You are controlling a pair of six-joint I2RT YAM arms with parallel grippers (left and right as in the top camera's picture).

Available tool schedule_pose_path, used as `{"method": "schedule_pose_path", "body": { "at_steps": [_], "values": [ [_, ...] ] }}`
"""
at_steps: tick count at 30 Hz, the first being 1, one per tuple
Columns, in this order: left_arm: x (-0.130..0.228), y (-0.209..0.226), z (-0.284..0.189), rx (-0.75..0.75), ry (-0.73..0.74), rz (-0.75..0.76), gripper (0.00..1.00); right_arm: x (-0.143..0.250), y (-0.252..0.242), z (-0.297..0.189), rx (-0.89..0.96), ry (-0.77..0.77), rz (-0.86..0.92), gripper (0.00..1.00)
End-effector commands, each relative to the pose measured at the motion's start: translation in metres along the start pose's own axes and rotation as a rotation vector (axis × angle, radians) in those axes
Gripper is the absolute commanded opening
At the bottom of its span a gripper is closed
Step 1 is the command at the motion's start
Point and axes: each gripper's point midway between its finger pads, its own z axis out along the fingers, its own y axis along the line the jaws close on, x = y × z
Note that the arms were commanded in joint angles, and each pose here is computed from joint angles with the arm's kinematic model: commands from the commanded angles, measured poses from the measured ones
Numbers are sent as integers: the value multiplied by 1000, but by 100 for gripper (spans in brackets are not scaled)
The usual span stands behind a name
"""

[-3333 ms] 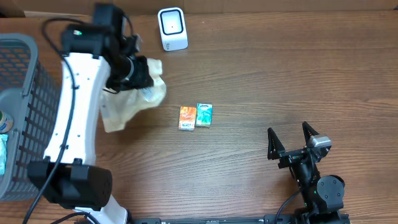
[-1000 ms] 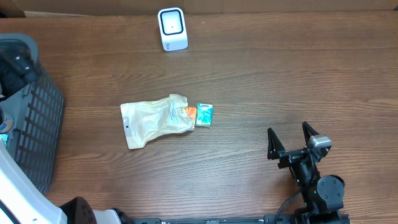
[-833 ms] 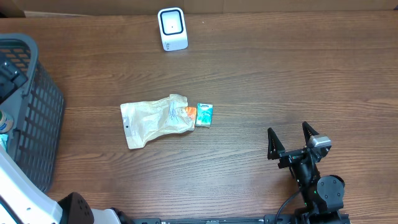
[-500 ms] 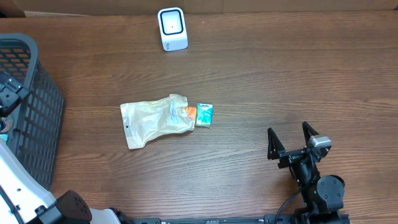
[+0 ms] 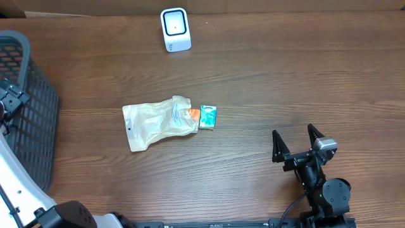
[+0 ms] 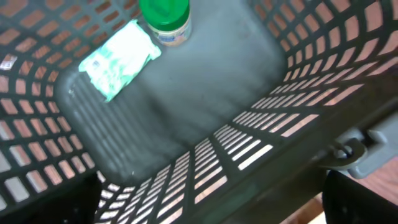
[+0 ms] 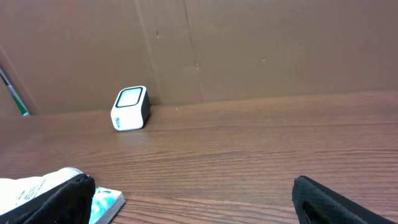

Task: Scan the item barcode
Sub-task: 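Open the left gripper and move it back over the basket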

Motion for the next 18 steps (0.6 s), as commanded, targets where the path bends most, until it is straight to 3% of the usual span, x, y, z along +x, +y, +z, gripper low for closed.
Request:
{"method": "schedule_pose_path", "body": {
  "at_steps": [1,10,18],
  "values": [
    [12,23,37,-137,73,19,92,2,-1,0,-1,-3,3,100],
    [-3,-14,18,85,25,108,90,2,-1,0,-1,-3,3,100],
    [-31,-31,-33,216,-126,172,88,2,-1,0,-1,-3,3,100]
  ]
}}
